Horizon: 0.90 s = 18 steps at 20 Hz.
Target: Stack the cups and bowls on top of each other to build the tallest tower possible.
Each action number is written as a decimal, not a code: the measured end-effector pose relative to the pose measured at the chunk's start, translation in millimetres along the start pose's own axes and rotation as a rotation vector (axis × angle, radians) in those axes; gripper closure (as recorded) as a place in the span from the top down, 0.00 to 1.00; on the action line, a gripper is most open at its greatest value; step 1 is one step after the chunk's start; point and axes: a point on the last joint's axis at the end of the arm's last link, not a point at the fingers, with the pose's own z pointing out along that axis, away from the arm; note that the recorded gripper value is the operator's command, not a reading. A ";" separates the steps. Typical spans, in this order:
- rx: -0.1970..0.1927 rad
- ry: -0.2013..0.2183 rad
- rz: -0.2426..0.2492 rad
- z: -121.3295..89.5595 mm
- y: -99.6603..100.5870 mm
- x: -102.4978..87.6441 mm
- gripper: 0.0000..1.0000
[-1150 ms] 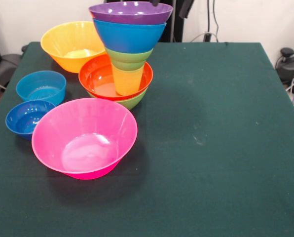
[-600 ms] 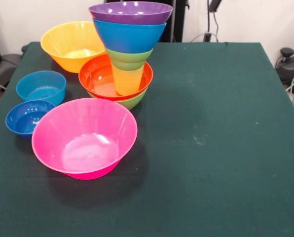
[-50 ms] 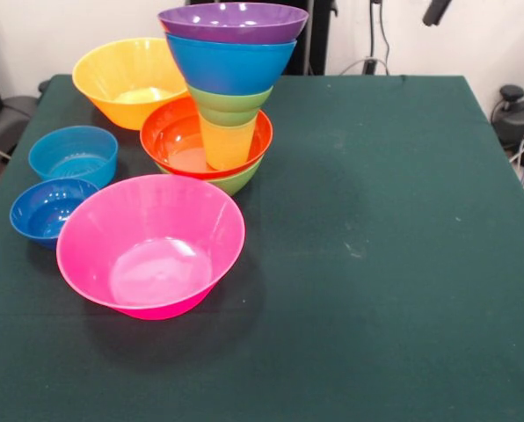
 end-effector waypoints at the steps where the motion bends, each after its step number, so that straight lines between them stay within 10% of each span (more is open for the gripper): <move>1: 0.000 0.000 -0.003 0.9 1.8 0.8 1.00; 18: -0.066 -0.134 -0.036 73.8 40.6 5.0 1.00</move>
